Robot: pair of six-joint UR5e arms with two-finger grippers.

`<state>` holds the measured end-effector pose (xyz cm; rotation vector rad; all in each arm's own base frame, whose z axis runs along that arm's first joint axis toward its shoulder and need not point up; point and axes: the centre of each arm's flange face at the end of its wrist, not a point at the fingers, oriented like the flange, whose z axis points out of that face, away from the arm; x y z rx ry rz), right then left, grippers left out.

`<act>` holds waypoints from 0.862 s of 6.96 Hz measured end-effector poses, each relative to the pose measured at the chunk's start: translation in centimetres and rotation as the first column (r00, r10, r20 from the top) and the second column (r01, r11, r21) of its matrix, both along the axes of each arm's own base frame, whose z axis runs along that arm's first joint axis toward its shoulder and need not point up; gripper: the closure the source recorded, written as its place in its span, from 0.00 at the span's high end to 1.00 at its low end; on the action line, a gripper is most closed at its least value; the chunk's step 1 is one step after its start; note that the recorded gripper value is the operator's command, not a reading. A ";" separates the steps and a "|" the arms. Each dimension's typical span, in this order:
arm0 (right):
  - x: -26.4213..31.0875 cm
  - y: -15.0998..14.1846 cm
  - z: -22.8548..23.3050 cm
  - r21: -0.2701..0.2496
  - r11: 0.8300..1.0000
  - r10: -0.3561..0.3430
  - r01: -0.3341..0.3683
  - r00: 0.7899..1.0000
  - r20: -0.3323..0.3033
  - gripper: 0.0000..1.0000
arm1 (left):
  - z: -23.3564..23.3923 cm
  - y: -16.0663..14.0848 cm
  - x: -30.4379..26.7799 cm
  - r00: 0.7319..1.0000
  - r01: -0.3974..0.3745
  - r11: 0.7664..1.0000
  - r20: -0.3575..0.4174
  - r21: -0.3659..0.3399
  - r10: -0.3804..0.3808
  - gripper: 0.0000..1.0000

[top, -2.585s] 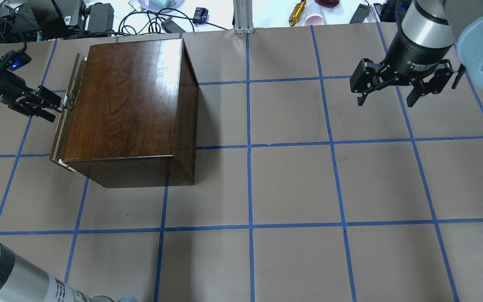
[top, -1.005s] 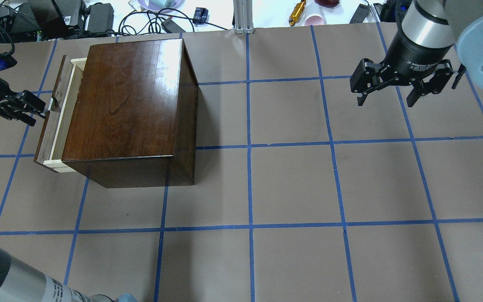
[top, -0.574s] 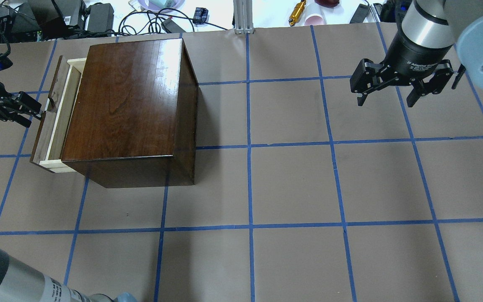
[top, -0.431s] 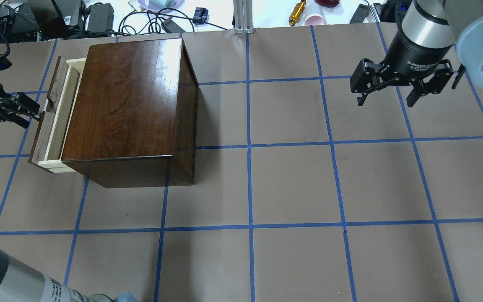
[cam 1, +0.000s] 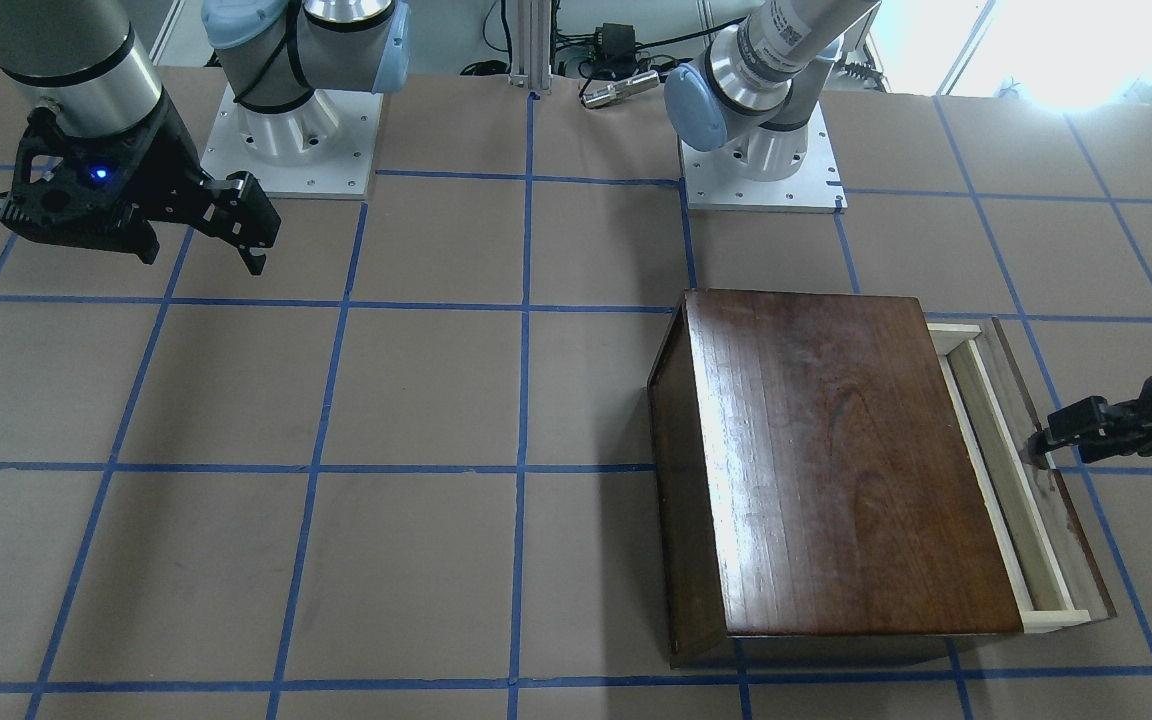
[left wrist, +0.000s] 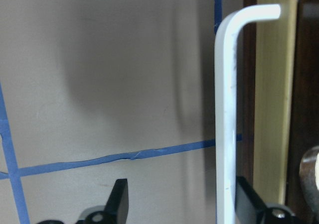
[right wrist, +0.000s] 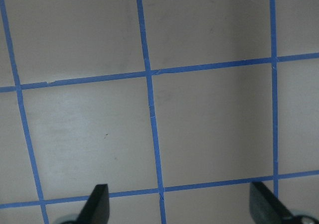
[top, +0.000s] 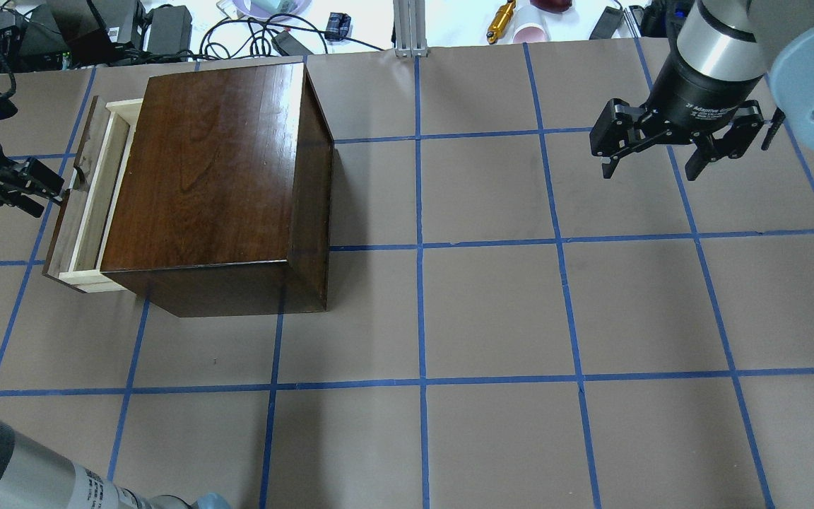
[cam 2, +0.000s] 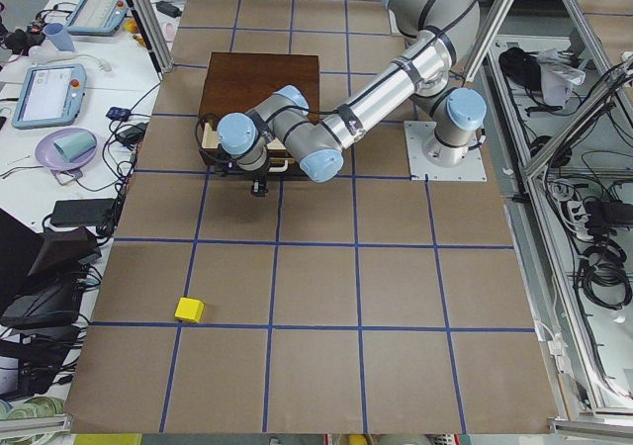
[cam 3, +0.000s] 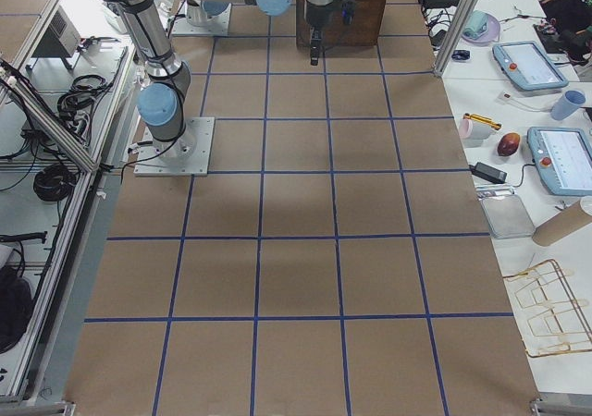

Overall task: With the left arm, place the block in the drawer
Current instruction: 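Pull the drawer outward from the cabinet with the left gripper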

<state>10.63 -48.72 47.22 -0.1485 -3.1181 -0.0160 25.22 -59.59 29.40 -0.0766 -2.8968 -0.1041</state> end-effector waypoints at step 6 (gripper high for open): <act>0.0 0.0 0.0 0.000 1.000 0.000 0.000 1.000 0.000 1.00 | 1.0 0.4 0.3 0.999 0.008 1.000 0.051 0.013 -0.009 0.76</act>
